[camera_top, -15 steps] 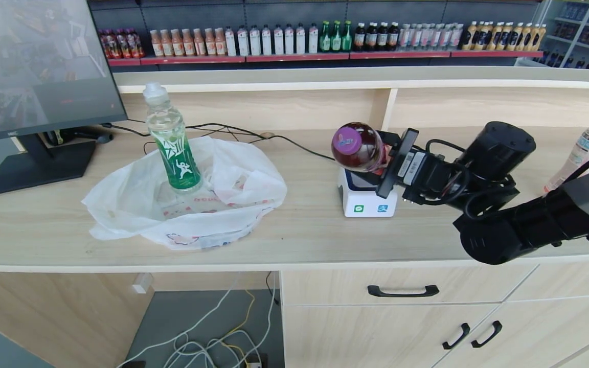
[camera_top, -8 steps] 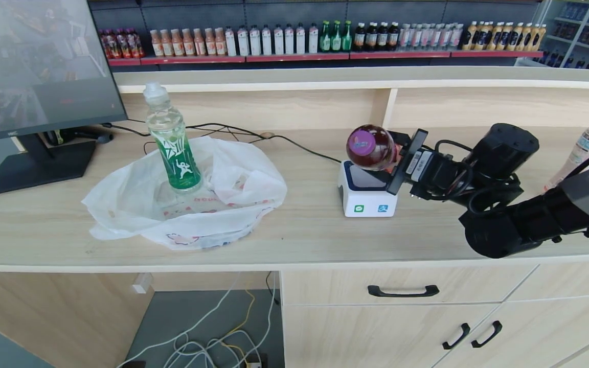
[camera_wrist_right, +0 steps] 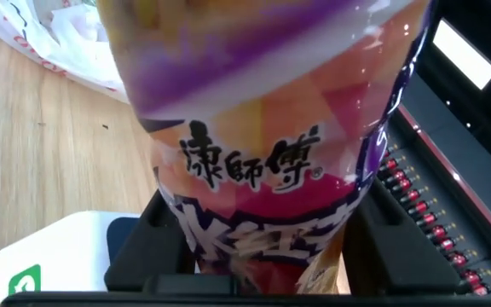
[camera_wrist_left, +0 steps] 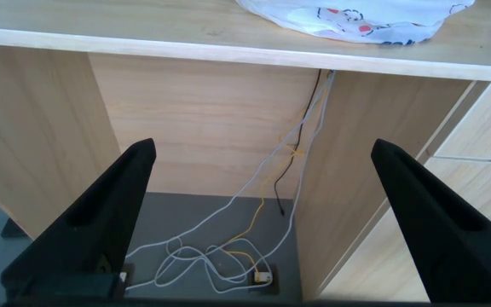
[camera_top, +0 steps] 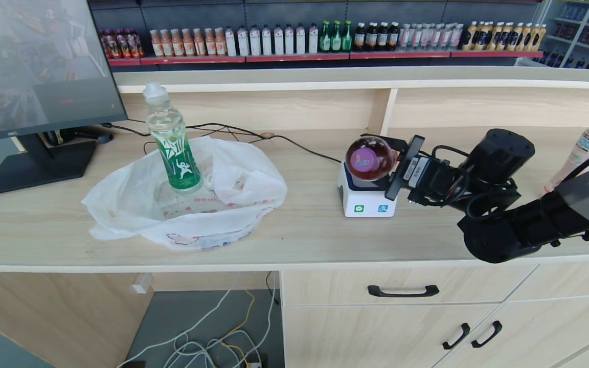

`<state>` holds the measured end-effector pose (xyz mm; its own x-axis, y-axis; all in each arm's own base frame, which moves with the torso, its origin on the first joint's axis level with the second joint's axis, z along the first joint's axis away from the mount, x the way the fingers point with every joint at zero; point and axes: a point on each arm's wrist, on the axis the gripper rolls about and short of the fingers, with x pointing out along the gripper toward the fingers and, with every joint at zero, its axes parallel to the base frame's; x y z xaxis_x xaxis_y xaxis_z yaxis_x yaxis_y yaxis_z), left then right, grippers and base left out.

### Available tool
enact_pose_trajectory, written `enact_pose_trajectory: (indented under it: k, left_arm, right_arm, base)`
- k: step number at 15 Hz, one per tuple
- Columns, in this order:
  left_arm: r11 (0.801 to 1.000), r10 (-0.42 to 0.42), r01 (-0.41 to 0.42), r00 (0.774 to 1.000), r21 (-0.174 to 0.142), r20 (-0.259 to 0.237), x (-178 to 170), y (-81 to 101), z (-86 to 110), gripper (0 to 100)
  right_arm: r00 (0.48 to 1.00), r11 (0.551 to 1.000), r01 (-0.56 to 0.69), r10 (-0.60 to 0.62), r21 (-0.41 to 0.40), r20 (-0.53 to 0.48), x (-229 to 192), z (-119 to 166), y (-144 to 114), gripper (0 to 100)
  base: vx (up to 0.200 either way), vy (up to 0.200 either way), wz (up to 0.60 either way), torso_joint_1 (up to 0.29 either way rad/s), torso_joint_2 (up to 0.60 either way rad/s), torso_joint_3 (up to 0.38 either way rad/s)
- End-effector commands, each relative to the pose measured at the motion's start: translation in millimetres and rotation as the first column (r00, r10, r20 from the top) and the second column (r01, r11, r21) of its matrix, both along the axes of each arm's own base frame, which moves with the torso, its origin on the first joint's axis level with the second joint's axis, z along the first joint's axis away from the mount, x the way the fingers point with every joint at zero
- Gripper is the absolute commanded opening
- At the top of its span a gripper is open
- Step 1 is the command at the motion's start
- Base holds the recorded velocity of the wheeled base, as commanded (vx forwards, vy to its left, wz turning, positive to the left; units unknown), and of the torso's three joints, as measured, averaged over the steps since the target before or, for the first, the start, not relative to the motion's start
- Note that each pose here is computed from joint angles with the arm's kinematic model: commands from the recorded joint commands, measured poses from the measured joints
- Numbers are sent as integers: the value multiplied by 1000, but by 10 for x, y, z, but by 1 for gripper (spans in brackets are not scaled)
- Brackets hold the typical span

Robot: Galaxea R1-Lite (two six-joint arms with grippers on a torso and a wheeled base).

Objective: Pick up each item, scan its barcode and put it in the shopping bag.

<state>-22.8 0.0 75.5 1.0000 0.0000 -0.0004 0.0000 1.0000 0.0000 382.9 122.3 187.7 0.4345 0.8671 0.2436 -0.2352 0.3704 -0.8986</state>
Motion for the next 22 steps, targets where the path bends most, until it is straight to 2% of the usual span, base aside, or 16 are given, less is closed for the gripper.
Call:
enact_pose_trajectory:
  k: [1,11,22]
  left_arm:
    - [1000,0,0,1000,0,0,0,0,0,100]
    - [1000,-2,2,1000,0,0,0,0,0,100]
    - [1000,0,0,1000,0,0,0,0,0,100]
  right_arm:
    - [1000,1000,-7,7,-6,-10,-38,-12,-5,0]
    - [999,1000,-15,14,-15,-45,-71,-113,42,0]
    - [999,1000,-15,15,-11,-33,-81,-75,69,0]
  base:
    - [0,0,0,0,0,0]
    - [0,0,0,0,0,0]
    - [0,0,0,0,0,0]
